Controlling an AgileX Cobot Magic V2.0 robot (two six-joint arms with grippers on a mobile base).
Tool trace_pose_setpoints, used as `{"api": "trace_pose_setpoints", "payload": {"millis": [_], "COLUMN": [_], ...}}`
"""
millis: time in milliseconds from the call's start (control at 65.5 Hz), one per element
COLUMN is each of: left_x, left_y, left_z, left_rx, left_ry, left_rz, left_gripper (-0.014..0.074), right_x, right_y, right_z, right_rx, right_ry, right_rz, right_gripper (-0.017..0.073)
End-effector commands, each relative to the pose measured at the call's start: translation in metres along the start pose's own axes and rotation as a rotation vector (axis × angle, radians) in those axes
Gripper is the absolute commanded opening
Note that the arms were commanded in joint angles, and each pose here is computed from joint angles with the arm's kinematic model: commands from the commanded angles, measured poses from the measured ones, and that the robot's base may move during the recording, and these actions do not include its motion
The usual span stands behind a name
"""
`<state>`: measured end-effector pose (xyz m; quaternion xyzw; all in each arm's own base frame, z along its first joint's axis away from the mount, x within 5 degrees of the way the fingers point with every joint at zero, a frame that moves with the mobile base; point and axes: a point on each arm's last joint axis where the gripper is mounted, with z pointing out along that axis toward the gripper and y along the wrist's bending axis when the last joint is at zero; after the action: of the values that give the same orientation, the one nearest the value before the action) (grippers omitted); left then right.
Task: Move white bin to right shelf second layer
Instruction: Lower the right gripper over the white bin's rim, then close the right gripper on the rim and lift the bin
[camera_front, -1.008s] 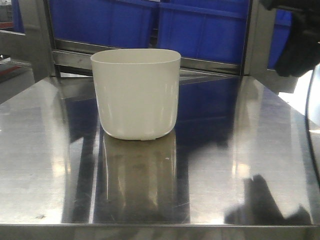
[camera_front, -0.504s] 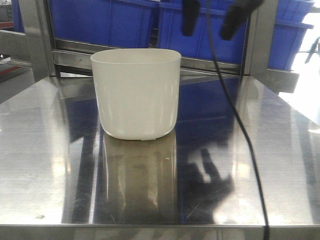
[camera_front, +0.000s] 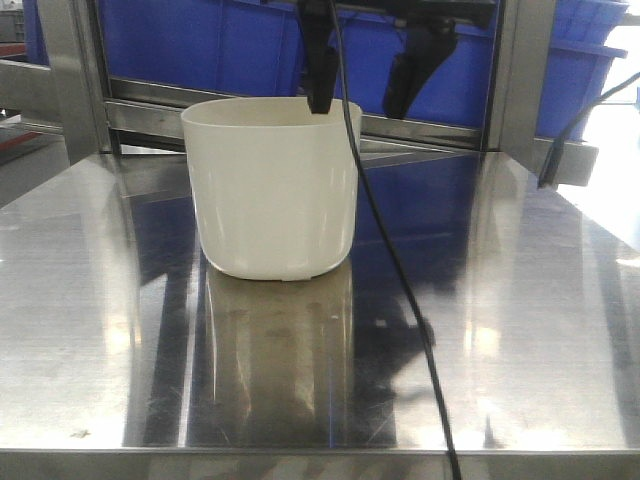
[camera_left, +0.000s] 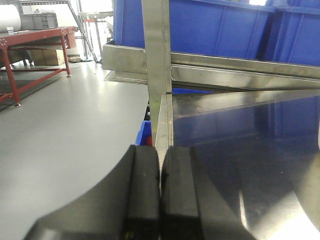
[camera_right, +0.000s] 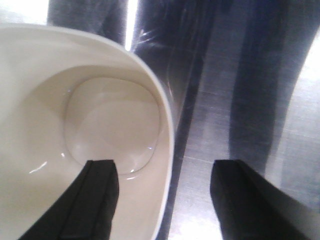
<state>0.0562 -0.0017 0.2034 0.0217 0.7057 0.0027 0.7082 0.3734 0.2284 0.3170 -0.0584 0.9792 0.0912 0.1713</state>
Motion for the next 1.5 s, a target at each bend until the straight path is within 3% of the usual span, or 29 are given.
{"api": "trace_pose_setpoints", "payload": {"millis": [0, 153, 412, 626, 824, 1099, 1359, 1481], "left_x": [0.004, 0.004, 0.004, 0.004, 0.004, 0.004, 0.004, 0.004], "left_y": [0.001, 0.001, 0.001, 0.001, 0.001, 0.001, 0.001, 0.001], "left_z": [0.000, 0.000, 0.000, 0.000, 0.000, 0.000, 0.000, 0.000], "left_rx": [-0.010, -0.010, -0.010, -0.010, -0.010, -0.010, -0.010, -0.010], "left_ry": [-0.063, -0.063, -0.063, -0.063, -0.063, -0.063, -0.063, -0.063], "left_rz": [-0.009, -0.009, -0.009, -0.009, -0.009, -0.009, -0.009, -0.009], "left_gripper": [0.0085, 0.0085, 0.0085, 0.0085, 0.0085, 0.0085, 0.0085, 0.0085], "right_x": [-0.003, -0.003, -0.006, -0.005, -0.003, 0.000, 0.009, 0.020], "right_y": [-0.002, -0.002, -0.002, -0.003, -0.003, -0.005, -0.039, -0.066], "right_z": [-0.023, -0.009, -0.007, -0.007, -0.009, -0.033, -0.065, -0.076], "right_rx": [-0.011, 0.000, 0.001, 0.014, 0.019, 0.000, 0.016, 0.030], "right_ry": [-0.042, -0.005, -0.029, -0.017, -0.006, -0.046, -0.101, -0.143], "right_rz": [0.007, 0.077, 0.077, 0.075, 0.075, 0.055, -0.041, -0.020], "right_gripper": [0.0515, 0.0515, 0.0480, 0.0306, 0.0049, 0.0057, 0.0057, 0.0057]}}
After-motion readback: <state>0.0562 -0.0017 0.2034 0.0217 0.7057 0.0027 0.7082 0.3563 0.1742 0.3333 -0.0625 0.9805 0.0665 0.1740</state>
